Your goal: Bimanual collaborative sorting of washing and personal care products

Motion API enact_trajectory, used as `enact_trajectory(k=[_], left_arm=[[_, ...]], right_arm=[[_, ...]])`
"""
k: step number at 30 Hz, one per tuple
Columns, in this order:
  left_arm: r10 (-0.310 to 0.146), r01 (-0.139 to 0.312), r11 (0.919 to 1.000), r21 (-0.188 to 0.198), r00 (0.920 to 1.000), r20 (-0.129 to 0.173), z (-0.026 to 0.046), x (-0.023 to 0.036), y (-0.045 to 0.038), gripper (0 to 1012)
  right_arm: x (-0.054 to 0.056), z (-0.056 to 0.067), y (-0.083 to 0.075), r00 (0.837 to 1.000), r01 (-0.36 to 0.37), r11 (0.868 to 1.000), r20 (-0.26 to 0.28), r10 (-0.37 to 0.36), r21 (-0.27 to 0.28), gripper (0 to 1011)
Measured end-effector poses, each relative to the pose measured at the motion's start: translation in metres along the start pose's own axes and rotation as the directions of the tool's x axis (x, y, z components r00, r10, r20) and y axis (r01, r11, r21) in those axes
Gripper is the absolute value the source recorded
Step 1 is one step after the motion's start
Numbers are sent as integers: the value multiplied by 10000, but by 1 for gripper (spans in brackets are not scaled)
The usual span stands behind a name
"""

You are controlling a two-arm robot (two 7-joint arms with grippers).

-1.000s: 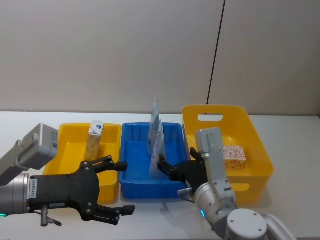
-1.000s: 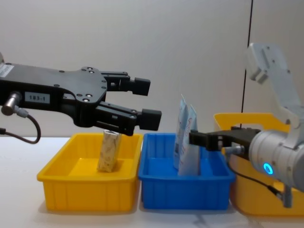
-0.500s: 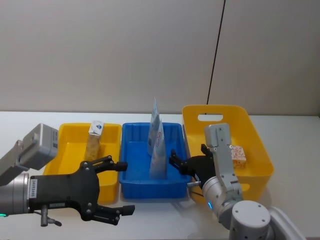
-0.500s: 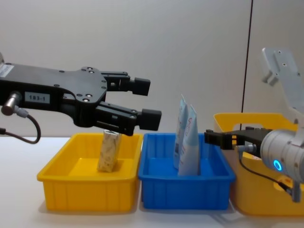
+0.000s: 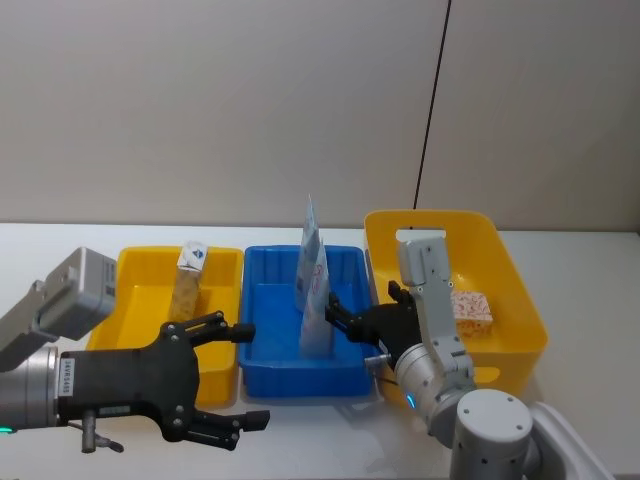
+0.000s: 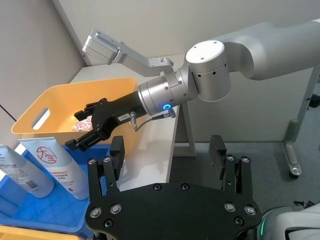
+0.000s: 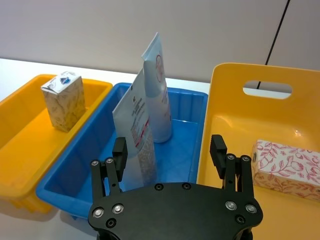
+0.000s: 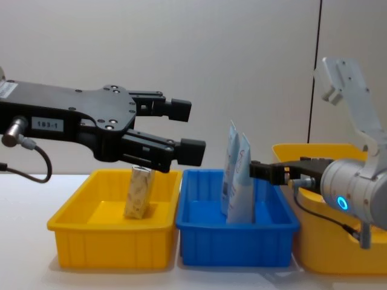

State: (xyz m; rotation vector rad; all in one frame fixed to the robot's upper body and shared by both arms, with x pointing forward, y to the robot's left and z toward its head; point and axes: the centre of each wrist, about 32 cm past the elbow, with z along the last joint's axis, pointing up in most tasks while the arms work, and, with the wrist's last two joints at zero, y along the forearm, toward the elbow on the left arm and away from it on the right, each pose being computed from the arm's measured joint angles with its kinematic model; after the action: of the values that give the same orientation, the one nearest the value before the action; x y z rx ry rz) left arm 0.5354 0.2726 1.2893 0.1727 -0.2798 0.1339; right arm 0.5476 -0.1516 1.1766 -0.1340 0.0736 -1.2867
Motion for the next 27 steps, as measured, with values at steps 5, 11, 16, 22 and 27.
enact_trajectory(k=[5, 11, 16, 22, 27], left_arm=[[-1, 1, 10000, -1, 10000, 0, 0, 0, 0, 1001], [0, 0, 10000, 0, 10000, -1, 0, 0, 0, 1002], [0, 0, 10000, 1, 10000, -1, 0, 0, 0, 1001], [0, 0, 10000, 0, 10000, 0, 0, 0, 0, 1001], [0, 0, 10000, 0, 10000, 0, 0, 0, 0, 1002]], right_arm=[[-1, 12, 1, 9999, -104, 9999, 6, 104, 29, 1004], [6, 34, -24, 9998, -197, 9998, 27, 197, 95, 1004], [6, 45, -37, 9996, -265, 9996, 72, 264, 131, 1003], [-14, 53, -24, 9993, -358, 9992, 141, 356, 156, 1003], [-49, 58, 8, 9986, -486, 9987, 191, 483, 168, 1003]])
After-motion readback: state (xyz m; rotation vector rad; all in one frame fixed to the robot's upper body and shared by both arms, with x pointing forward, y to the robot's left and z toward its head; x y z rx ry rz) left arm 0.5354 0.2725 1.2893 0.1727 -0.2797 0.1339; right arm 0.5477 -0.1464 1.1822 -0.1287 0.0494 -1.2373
